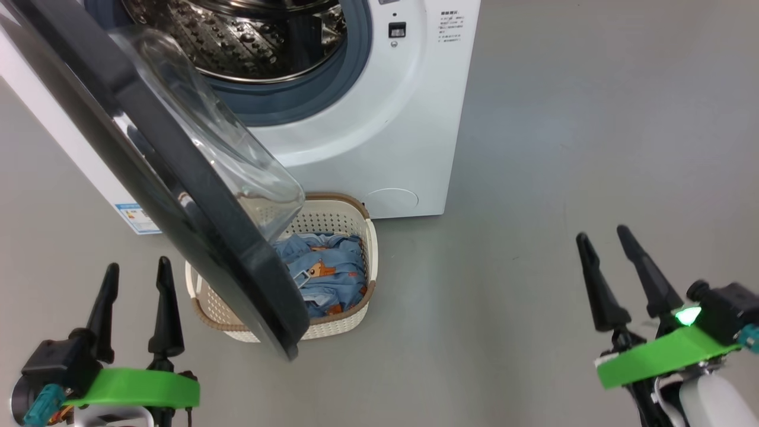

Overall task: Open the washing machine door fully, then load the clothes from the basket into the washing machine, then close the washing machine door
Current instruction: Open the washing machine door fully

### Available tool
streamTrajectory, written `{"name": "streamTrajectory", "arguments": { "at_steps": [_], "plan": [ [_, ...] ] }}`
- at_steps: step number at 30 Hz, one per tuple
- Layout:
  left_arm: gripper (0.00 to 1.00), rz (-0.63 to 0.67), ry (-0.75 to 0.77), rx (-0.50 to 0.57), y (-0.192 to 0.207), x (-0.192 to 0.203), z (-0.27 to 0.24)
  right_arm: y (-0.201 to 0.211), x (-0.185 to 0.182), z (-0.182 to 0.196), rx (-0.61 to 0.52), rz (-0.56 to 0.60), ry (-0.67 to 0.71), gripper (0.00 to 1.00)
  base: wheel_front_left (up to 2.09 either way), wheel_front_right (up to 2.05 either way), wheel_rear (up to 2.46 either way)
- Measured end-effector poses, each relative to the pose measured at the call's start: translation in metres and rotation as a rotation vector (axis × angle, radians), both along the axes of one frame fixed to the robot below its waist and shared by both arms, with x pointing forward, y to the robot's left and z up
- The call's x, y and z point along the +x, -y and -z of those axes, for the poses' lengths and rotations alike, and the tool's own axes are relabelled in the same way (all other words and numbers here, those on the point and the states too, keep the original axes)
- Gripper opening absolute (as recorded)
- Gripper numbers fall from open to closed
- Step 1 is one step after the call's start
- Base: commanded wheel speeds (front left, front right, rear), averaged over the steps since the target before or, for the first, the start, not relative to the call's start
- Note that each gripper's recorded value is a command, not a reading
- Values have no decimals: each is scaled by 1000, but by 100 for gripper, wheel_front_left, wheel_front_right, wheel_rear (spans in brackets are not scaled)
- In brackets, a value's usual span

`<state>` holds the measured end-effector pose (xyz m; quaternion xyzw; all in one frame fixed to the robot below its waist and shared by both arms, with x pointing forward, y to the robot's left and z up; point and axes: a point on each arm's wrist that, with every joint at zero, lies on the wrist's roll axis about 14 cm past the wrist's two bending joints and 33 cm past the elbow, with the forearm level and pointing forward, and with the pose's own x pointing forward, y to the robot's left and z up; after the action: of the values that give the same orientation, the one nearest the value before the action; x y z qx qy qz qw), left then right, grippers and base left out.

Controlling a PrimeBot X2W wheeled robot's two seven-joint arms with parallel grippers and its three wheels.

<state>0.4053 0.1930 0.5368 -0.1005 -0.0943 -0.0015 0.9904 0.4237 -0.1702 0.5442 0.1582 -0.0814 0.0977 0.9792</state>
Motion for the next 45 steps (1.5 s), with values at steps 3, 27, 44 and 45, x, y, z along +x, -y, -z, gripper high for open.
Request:
{"name": "streamTrajectory", "arguments": {
  "at_steps": [3, 27, 44, 45],
  "plan": [
    [100, -3, 2, 1, -1, -1, -1, 0, -10, 9, -68, 10, -13, 100, 0, 0, 0],
    [100, -4, -29, 19, -2, -18, 9, 0, -34, 11, -209, 68, 6, 100, 0, 0, 0],
    [100, 17, -50, 33, 5, -26, 15, 7, -31, 25, -209, 82, -41, 100, 0, 0, 0],
    [100, 19, -51, 34, 5, -26, 15, 7, -29, 24, -206, 83, -38, 100, 0, 0, 0]
  ]
}}
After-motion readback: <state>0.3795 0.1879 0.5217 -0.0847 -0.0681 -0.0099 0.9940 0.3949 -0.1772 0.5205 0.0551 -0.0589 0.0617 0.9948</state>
